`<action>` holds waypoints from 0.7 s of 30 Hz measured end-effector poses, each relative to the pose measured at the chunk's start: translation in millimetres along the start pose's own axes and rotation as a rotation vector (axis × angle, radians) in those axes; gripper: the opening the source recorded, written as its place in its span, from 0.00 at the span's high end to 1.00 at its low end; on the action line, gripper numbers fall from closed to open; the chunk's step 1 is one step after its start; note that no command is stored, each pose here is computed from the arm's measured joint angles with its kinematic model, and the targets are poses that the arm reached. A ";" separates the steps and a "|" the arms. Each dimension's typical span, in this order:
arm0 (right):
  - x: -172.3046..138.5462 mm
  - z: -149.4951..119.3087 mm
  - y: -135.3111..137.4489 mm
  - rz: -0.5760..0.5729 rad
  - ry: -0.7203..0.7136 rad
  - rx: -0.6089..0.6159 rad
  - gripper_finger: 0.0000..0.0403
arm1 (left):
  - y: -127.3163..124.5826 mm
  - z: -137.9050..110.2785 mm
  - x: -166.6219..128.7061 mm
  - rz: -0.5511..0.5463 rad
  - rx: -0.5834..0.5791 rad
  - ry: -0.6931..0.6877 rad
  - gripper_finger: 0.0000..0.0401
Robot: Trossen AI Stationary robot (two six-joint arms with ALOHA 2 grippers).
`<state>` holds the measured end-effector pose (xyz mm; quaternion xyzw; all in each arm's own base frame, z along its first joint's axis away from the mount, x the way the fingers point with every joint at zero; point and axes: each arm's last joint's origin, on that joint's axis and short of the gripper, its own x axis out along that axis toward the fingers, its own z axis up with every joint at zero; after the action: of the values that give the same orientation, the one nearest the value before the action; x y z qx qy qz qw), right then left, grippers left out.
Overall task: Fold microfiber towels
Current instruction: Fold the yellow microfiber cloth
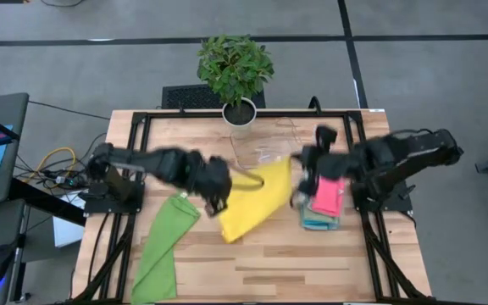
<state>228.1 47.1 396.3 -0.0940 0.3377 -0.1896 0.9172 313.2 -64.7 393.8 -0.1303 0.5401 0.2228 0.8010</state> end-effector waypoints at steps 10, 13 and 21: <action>-14.7 22.8 -50.6 -0.146 -0.020 -0.001 0.99 | 77.7 39.0 -29.3 -0.015 -0.143 -0.119 0.99; -18.0 18.9 -44.1 -0.122 0.001 0.008 0.99 | 85.1 40.1 -45.6 -0.022 -0.191 -0.183 0.99; -28.9 2.5 7.9 0.047 0.000 0.094 0.99 | 44.0 22.3 -43.3 -0.120 -0.172 -0.109 0.99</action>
<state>211.7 66.4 412.6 -0.0430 0.3304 -0.1837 0.9248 295.6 -25.9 443.7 -0.2181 0.4659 0.2267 0.8270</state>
